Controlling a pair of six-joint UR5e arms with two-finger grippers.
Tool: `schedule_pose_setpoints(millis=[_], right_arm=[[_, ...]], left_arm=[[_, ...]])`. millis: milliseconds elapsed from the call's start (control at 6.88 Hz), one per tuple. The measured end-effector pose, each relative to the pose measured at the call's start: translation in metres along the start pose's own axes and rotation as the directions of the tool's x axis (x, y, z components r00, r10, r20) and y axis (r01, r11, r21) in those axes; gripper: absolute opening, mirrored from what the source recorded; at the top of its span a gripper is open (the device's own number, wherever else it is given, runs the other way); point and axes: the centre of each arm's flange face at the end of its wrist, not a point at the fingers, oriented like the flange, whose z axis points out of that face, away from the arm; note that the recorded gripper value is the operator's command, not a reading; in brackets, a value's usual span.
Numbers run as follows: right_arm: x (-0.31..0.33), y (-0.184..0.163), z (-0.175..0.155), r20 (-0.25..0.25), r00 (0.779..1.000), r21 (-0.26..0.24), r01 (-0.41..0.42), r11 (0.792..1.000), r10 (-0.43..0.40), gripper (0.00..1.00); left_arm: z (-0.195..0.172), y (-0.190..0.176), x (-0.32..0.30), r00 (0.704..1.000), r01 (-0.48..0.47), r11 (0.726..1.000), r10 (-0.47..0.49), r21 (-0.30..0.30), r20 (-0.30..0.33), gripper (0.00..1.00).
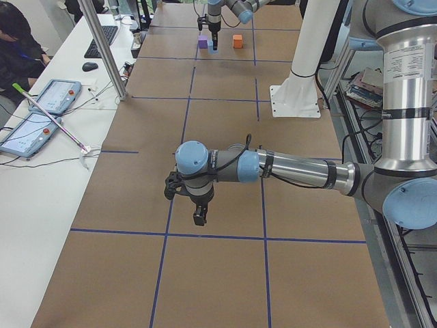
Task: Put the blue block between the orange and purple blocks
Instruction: 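Carry the light blue cube with the right gripper toward the purple cube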
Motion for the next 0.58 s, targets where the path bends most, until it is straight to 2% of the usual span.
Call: schedule_pose_setpoints(millis=[291, 582], right_arm=[[0.07, 0.025, 0.003, -0.002, 1.0, -0.015, -0.003, 1.0, 0.003, 0.51], [0.109, 0.048, 0.021, 0.033, 0.999, -0.005, -0.002, 1.0, 0.003, 0.51]], left_arm=[[0.0, 0.0, 0.0, 1.0, 0.0, 1.0, 0.0, 0.001, 0.0, 1.0], [0.0, 0.0, 0.0, 1.0, 0.001, 1.0, -0.001, 0.0, 0.0, 1.0]])
